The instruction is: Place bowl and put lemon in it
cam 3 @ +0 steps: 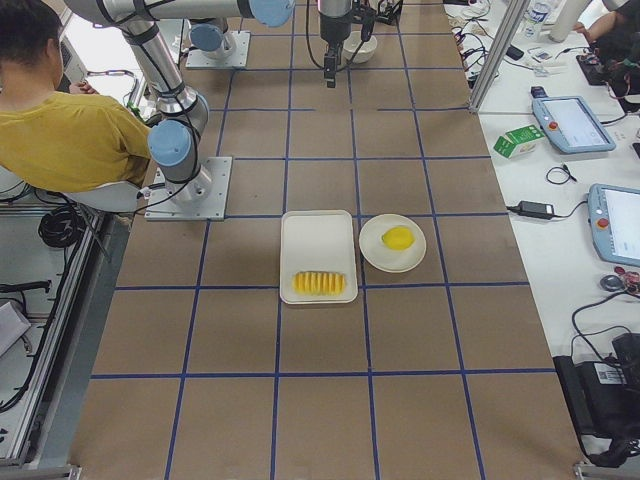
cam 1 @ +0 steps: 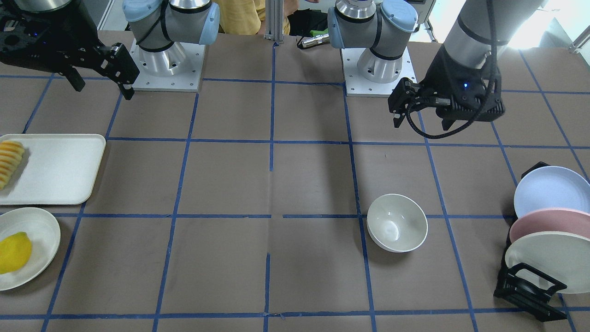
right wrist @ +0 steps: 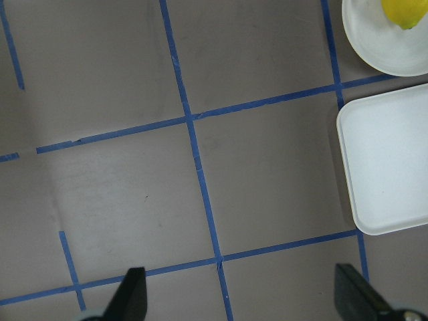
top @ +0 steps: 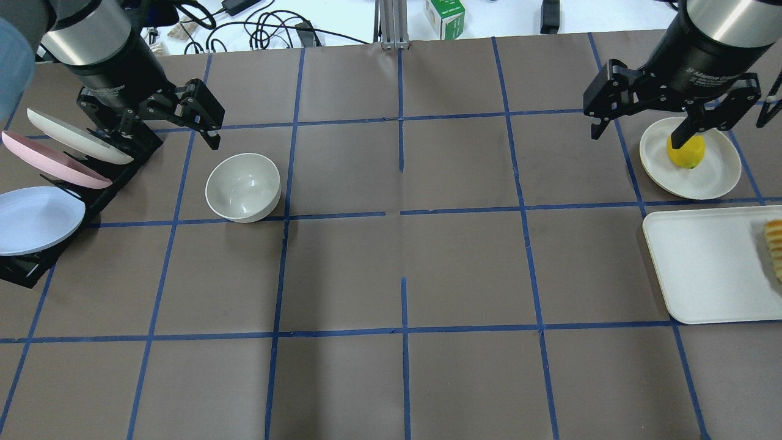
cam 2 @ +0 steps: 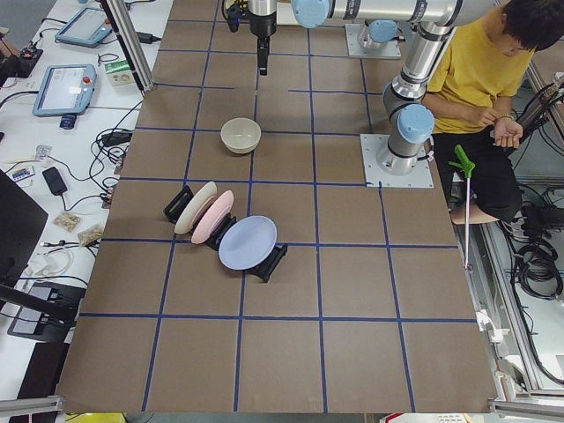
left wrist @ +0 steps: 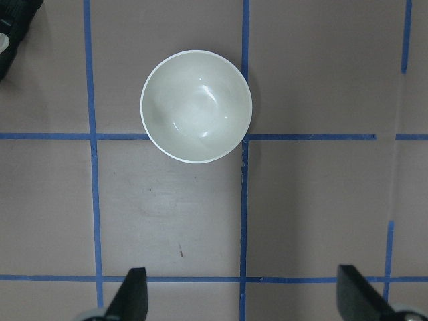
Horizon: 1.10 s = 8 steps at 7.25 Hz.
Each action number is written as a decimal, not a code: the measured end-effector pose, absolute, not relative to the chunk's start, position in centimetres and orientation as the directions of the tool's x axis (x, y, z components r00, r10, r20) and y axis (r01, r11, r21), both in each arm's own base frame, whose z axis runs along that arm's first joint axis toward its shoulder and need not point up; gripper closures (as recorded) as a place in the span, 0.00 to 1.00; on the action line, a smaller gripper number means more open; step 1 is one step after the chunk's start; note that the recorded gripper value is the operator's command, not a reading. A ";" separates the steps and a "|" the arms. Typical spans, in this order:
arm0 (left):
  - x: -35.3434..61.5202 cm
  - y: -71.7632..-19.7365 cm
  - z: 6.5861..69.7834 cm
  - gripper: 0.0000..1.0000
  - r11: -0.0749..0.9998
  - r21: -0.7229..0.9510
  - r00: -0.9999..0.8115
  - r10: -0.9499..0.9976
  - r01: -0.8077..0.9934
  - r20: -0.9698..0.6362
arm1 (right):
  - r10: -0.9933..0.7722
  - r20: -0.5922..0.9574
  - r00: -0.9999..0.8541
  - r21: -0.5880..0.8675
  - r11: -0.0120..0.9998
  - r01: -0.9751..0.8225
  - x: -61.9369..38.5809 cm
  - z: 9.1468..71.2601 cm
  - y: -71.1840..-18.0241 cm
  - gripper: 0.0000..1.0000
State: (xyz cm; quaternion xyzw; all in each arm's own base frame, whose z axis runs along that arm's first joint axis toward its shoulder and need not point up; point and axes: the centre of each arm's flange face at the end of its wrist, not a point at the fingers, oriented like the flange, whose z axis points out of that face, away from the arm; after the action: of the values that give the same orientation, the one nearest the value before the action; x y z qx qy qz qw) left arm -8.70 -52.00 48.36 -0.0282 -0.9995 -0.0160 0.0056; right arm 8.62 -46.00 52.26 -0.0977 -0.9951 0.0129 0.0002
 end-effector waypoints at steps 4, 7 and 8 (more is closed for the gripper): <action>-0.1 -61.8 34.5 0.00 0.996 0.072 -0.998 0.054 0.056 0.035 | 0.198 0.071 -0.978 0.019 0.980 0.200 0.7 46.7 -51.8 0.00; 1.4 -62.5 25.8 0.00 0.994 0.077 -0.997 0.070 0.073 0.038 | 0.061 0.133 -0.989 -0.020 0.998 0.058 -10.9 39.5 -58.2 0.00; 1.3 -61.9 23.7 0.00 0.994 0.080 -0.996 0.070 0.074 0.051 | 0.050 0.147 -0.988 -0.050 0.998 0.043 -13.7 36.6 -60.1 0.00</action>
State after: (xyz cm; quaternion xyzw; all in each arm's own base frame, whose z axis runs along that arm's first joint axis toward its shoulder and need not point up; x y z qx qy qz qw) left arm 1.33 -61.94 23.69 -0.0362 -0.9982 -0.0407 0.0239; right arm -13.66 -60.12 36.64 -0.0235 -0.9967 0.0233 0.0742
